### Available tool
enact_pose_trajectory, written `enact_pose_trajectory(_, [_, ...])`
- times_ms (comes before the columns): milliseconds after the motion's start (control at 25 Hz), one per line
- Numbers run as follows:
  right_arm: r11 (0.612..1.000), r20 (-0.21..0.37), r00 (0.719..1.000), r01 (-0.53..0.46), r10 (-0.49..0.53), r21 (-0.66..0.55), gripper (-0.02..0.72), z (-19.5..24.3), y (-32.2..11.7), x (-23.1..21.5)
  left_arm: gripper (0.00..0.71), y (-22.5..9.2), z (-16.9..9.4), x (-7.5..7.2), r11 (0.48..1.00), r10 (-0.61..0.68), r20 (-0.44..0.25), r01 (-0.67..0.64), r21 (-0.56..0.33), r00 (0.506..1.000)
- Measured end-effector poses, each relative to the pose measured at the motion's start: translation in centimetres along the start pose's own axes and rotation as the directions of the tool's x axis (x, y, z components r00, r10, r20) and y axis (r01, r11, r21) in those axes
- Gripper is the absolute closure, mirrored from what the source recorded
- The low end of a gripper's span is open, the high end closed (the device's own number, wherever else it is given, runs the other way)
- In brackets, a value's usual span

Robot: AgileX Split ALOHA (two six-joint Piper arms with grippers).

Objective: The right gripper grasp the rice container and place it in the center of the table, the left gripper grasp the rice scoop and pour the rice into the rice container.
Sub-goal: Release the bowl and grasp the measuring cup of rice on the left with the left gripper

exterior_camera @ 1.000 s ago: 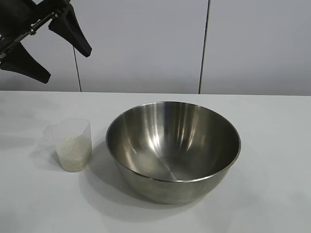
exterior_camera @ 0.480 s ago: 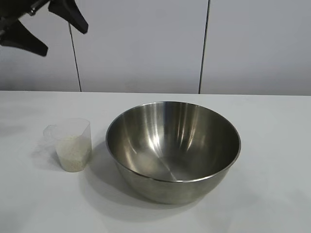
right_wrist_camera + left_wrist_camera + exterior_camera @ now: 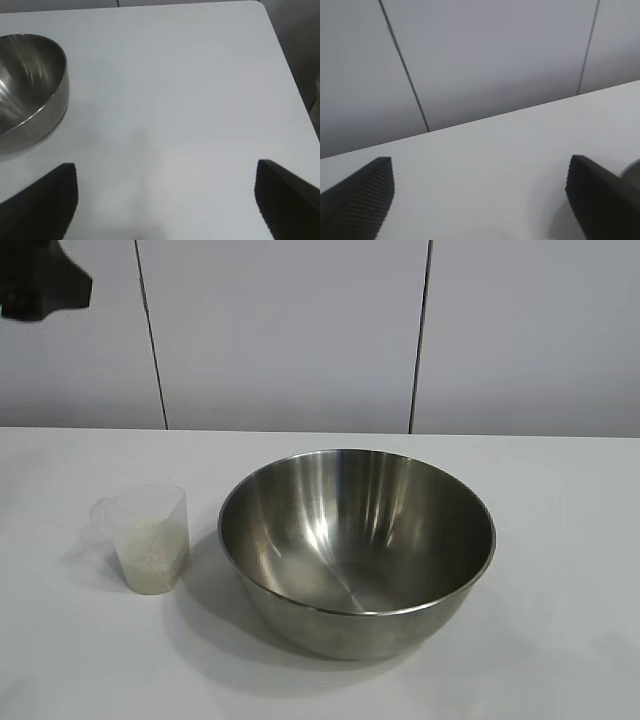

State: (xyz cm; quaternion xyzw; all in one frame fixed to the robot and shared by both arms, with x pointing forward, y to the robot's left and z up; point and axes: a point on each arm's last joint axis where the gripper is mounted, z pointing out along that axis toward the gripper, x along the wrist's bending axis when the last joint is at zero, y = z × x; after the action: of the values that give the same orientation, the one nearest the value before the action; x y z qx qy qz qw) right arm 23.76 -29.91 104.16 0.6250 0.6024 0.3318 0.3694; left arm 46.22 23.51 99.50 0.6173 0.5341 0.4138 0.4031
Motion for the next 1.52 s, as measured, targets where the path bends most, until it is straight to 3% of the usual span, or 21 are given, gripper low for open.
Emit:
enact_pose_trajectory(120, [1.000,0.000,1.000,0.000,0.000,0.000,0.043,0.0,0.0,0.0,0.074,-2.7,-0.4,0.7,1.000,-0.023,-0.046,0.023,-0.003,0.999])
enact_pose_trajectory(200, [1.000,-0.001,1.000,0.000,0.000,0.001,0.043,0.0,0.0,0.0,0.074,-4.1,-0.8,1.0,0.997,-0.038,-0.060,0.034,-0.067,0.997])
enact_pose_trajectory(280, [1.000,-0.001,1.000,0.000,0.000,0.000,0.043,0.0,0.0,0.0,0.074,-5.0,-0.9,1.2,0.989,-0.028,-0.053,0.020,-0.149,0.998])
enact_pose_trajectory(360, [1.000,-0.001,1.000,0.000,0.000,0.000,0.043,0.0,0.0,0.0,0.075,-5.9,-0.5,1.1,0.984,-0.029,-0.020,0.025,-0.176,0.999])
enact_pose_trajectory(560, [1.000,-0.001,1.000,0.000,0.000,0.000,0.043,0.0,0.0,0.0,0.091,-9.0,1.5,0.6,0.998,0.011,0.089,-0.006,-0.065,0.996])
enact_pose_trajectory(800, [1.000,-0.001,1.000,0.000,0.000,0.000,0.043,0.0,0.0,0.0,0.110,-11.9,3.0,1.5,0.997,0.008,0.081,-0.014,0.074,0.997])
enact_pose_trajectory(1080, [1.000,-0.001,1.000,0.000,0.000,0.000,0.043,0.0,0.0,0.0,0.110,-13.3,5.7,1.3,0.992,0.047,0.207,-0.069,0.104,0.977])
enact_pose_trajectory(1520, [1.000,-0.001,1.000,0.000,0.000,-0.001,0.043,0.0,0.0,0.0,0.114,-14.4,9.0,1.0,0.992,0.059,0.252,-0.086,0.096,0.966])
